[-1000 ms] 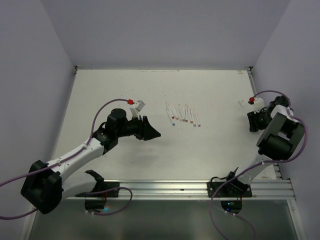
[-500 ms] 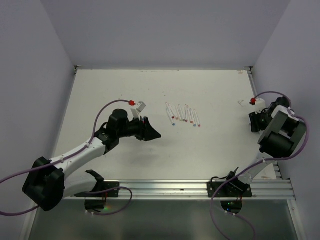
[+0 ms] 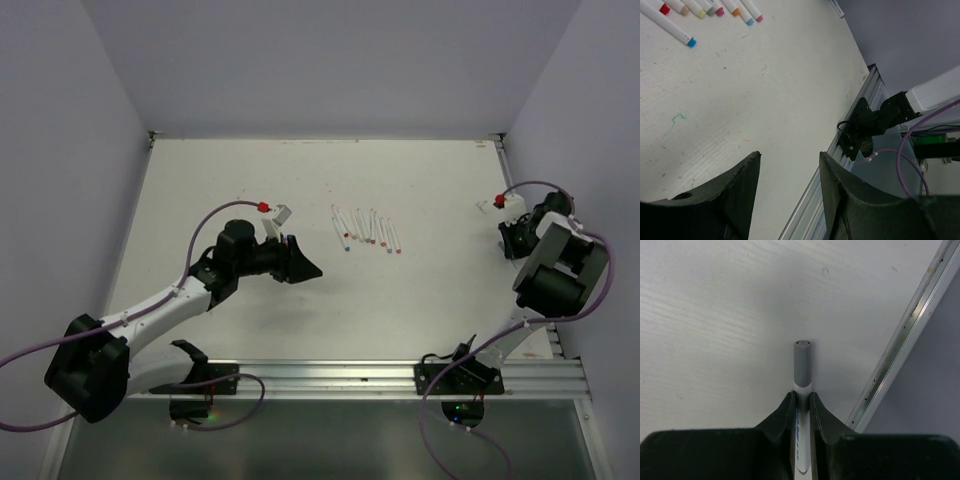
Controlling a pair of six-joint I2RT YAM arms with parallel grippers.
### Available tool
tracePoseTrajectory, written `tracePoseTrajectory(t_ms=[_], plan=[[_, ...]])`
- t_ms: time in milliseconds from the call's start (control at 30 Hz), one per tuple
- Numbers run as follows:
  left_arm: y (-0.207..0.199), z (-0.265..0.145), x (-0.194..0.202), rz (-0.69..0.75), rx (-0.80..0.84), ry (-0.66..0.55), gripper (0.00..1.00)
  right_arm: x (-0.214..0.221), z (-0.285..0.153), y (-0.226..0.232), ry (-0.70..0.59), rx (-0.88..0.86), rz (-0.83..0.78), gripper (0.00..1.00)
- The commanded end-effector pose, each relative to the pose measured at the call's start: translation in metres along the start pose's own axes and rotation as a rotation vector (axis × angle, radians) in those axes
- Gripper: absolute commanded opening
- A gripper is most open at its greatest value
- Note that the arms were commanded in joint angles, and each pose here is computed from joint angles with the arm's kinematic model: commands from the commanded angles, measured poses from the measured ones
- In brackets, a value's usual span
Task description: Open the pen caps
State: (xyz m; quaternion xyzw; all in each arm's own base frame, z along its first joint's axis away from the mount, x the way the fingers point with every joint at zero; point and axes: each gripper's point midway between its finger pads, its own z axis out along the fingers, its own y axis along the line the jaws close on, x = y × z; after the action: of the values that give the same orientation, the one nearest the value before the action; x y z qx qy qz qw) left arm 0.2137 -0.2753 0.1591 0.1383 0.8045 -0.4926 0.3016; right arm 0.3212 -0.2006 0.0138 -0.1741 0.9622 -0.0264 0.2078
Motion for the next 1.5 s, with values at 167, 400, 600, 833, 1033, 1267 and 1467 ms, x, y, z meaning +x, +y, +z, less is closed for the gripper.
tracePoseTrajectory(t_ms=[167, 400, 600, 833, 1033, 1267, 1467], plan=[[-0.009, -0.013, -0.005, 0.024, 0.028, -0.047, 0.54, -0.095, 0.018, 0.055, -0.113, -0.014, -0.145, 0.0], [-0.018, -0.025, -0.007, 0.014, 0.056, -0.061, 0.54, -0.184, -0.029, 0.128, -0.235, 0.03, -0.174, 0.0], [-0.018, -0.041, -0.02, 0.052, 0.009, -0.106, 0.54, -0.199, -0.108, 0.156, -0.408, 0.096, -0.078, 0.0], [-0.028, -0.046, -0.045, 0.061, 0.034, -0.141, 0.54, -0.185, -0.152, 0.266, -0.601, -0.304, 0.172, 0.0], [-0.042, -0.047, -0.063, 0.088, 0.076, -0.171, 0.54, -0.179, -0.184, 0.339, -0.663, -0.549, 0.155, 0.0], [-0.048, -0.033, -0.072, 0.066, 0.166, -0.167, 0.54, -0.174, -0.213, 0.385, -0.731, -0.789, 0.165, 0.0], [-0.042, -0.018, -0.077, 0.059, 0.184, -0.159, 0.52, -0.172, -0.218, 0.42, -0.726, -0.993, 0.193, 0.0]])
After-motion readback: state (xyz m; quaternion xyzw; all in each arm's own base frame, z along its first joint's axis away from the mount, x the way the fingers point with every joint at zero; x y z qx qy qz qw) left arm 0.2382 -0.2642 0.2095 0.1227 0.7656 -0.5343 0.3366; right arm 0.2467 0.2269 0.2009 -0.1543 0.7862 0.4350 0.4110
